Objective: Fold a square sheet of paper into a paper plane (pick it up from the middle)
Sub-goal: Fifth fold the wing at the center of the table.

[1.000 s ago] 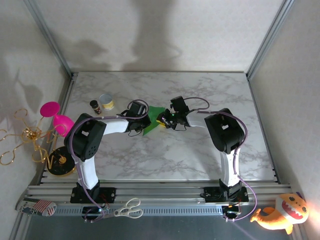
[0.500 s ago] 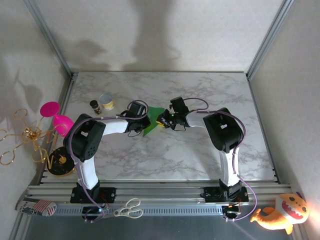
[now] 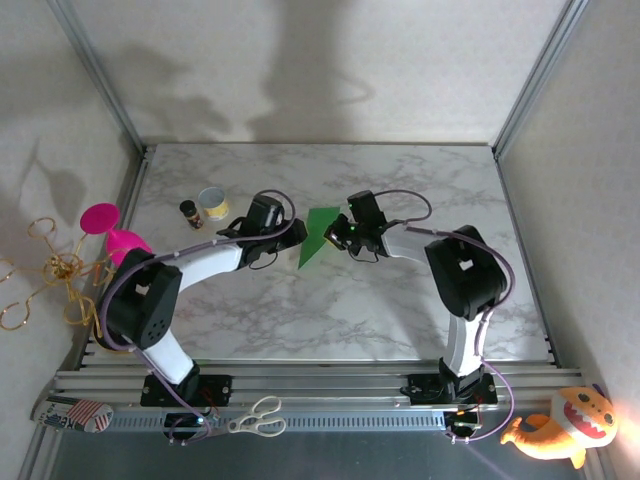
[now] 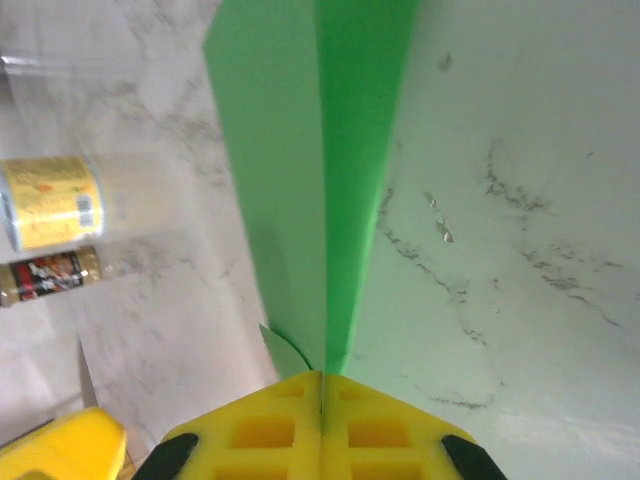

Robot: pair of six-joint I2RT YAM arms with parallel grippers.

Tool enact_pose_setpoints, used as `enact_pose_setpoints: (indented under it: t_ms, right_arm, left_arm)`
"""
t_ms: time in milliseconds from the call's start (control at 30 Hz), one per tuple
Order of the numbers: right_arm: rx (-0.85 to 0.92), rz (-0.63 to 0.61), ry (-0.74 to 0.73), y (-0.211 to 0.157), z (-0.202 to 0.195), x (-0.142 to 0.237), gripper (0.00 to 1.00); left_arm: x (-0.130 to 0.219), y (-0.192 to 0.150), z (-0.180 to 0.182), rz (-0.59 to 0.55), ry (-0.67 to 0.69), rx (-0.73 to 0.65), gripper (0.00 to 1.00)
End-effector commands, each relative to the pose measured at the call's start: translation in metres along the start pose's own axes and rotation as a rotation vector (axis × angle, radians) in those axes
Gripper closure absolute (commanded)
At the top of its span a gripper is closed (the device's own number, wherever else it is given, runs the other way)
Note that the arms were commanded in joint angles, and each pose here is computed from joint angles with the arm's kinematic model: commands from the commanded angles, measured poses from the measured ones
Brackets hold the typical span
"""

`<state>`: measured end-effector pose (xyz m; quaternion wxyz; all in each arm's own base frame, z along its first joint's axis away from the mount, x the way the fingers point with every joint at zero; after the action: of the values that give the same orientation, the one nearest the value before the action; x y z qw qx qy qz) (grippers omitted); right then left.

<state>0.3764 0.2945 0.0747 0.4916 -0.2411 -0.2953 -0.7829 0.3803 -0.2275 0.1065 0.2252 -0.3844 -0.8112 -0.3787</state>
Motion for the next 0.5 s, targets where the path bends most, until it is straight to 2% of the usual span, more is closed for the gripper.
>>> enact_pose_setpoints:
  t_ms: [0,100,167,467]
  right_arm:
    - [-0.029,-0.061,-0.072,0.004,-0.015,0.016,0.99]
    - [-0.064,-0.082,-0.094,0.004,-0.02,0.026,0.99]
    - [-0.089,-0.09,-0.102,0.004,-0.023,0.031,0.99]
    - [-0.167,-0.017,-0.079,-0.007,-0.026,0.041,0.98]
  left_arm:
    - [0.003,-0.011,-0.012,-0.04,-0.026,-0.188,0.44]
    - [0.003,-0.022,-0.025,-0.072,-0.043,-0.334,0.34]
    - [0.001,-0.033,-0.033,-0.076,-0.063,-0.426,0.32]
    - [-0.016,-0.071,-0.045,-0.066,-0.056,-0.794,0.33]
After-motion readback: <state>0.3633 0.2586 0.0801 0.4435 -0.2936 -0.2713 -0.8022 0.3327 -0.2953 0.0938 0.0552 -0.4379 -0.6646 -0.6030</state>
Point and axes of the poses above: each hand's point on the last joint's axis, 136 mm out from that joint toward the fingers, its own x axis back along the fingers, its own z axis along the line the jaws close on, y = z × x, the point moved 1 cm from there along x, back along the fingers, and after that the axes turned 6 degrees about x, right-handed, at the moved point
